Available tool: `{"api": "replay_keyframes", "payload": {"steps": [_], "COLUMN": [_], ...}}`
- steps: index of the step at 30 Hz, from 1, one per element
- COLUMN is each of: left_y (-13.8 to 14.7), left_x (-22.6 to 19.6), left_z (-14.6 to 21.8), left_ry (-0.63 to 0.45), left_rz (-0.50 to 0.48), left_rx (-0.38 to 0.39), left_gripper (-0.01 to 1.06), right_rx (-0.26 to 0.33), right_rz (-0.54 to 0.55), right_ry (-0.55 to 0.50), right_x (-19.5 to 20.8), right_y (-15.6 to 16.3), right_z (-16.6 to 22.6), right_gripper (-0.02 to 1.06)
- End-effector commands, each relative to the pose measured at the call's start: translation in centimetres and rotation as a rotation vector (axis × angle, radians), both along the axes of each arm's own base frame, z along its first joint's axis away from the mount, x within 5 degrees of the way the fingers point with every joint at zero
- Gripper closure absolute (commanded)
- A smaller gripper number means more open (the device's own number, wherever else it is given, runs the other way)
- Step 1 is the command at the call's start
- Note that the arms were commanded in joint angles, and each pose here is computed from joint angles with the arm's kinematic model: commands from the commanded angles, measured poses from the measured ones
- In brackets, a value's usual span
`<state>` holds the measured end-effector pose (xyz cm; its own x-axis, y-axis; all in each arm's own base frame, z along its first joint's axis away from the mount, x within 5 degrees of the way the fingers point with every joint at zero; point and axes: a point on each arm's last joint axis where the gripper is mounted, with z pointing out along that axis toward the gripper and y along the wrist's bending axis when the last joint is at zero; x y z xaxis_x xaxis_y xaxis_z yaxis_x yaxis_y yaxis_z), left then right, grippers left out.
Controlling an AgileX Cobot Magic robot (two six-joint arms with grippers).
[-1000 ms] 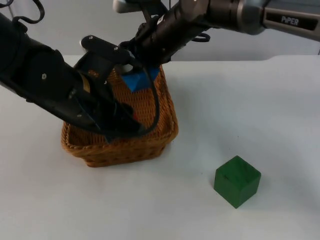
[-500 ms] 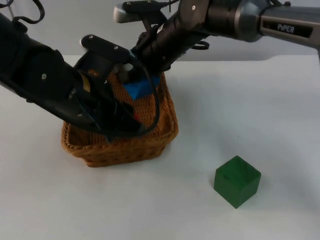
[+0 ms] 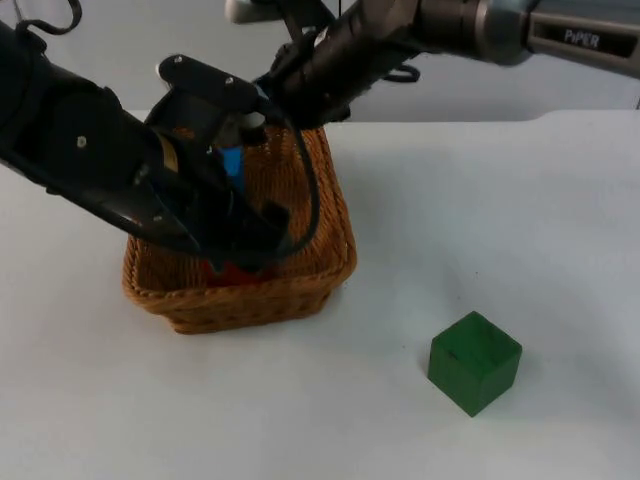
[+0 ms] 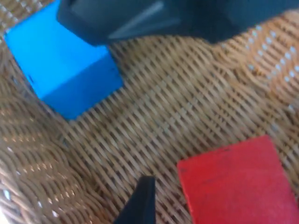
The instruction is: Pick up one cube with each hand and place exactly two cubes into the same basket, leaving the remaining cube outside.
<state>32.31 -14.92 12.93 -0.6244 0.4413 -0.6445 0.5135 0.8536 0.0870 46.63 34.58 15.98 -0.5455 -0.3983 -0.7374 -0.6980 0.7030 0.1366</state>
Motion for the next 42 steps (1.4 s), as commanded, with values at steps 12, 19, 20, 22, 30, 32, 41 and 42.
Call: {"api": "replay_keyframes", "payload": {"steps": [12, 19, 20, 22, 30, 32, 41, 42], "left_y": [1.1, 2.6, 2.7, 3.3, 4.2, 4.5, 5.2, 5.3], "left_x": [-1.7, -4.7, -4.9, -6.0, -7.8, -8.4, -10.1, -10.2], "left_z": [9.4, 15.2, 15.4, 16.9, 19.2, 19.9, 21.2, 21.3], "left_ry": [-0.183, -0.268, -0.268, -0.292, -0.331, -0.342, -0.343, -0.341], "left_rz": [0.016, 0.034, 0.035, 0.041, 0.052, 0.057, 0.075, 0.077], "left_rx": [-0.074, -0.101, -0.100, -0.108, -0.129, -0.137, -0.163, -0.167], "left_gripper": [0.16, 0.16, 0.16, 0.16, 0.16, 0.16, 0.16, 0.16], "right_rx": [0.048, 0.059, 0.056, 0.050, 0.029, 0.023, -0.004, -0.004], "right_rz": [0.028, 0.062, 0.070, 0.082, 0.106, 0.109, 0.120, 0.121], "right_ry": [-0.180, -0.200, -0.197, -0.191, -0.154, -0.132, -0.061, -0.059], "right_x": [-2.4, -5.3, -5.7, -6.6, -8.2, -8.6, -9.1, -9.2], "right_y": [-2.0, -3.7, -3.9, -4.4, -5.4, -5.5, -5.6, -5.7], "right_z": [13.7, 19.8, 20.6, 21.8, 23.7, 23.9, 23.5, 23.6], "right_gripper": [0.25, 0.25, 0.25, 0.25, 0.25, 0.25, 0.25, 0.25]}}
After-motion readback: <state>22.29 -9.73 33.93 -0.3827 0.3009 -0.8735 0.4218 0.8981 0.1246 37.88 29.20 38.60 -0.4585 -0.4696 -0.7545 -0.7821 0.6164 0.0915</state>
